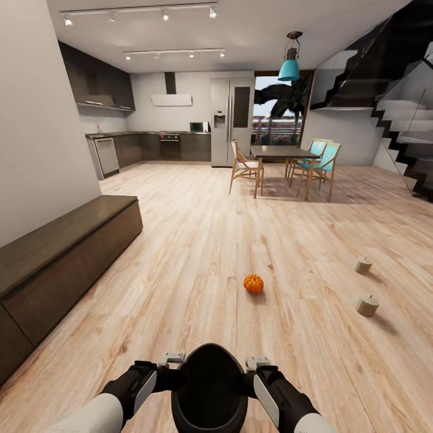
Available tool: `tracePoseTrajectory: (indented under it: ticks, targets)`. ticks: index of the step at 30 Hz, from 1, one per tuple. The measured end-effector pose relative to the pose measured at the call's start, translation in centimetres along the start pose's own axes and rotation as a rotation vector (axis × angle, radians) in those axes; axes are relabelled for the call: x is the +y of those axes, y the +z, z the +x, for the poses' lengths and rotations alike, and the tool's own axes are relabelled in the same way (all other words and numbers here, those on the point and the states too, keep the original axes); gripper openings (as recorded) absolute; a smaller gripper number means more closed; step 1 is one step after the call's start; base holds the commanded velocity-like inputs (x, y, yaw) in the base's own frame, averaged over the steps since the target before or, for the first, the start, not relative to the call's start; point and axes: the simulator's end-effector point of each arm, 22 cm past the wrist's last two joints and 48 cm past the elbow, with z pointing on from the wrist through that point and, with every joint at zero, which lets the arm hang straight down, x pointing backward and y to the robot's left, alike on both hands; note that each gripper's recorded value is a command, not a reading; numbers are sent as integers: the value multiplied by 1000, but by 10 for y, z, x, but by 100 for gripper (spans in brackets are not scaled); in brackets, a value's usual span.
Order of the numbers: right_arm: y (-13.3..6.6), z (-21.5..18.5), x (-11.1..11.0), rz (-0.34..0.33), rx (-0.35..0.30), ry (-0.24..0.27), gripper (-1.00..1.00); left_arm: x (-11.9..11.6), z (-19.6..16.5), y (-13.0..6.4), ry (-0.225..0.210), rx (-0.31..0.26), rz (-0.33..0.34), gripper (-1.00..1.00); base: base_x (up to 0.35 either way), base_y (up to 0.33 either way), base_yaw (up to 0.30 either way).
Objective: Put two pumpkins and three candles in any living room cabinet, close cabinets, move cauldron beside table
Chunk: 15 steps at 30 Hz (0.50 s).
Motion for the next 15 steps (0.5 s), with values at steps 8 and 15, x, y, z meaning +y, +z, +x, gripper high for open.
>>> tracePoseTrajectory:
  ticks: [8, 15]
  targets:
    - [1, 0, 0, 0, -1, 1, 100, 0, -4, 2, 4, -25, -1, 100, 0, 0, 0]
    - [7, -6, -2, 2, -50, 8, 100, 1, 0, 7, 2, -21, 0, 100, 0, 0, 0]
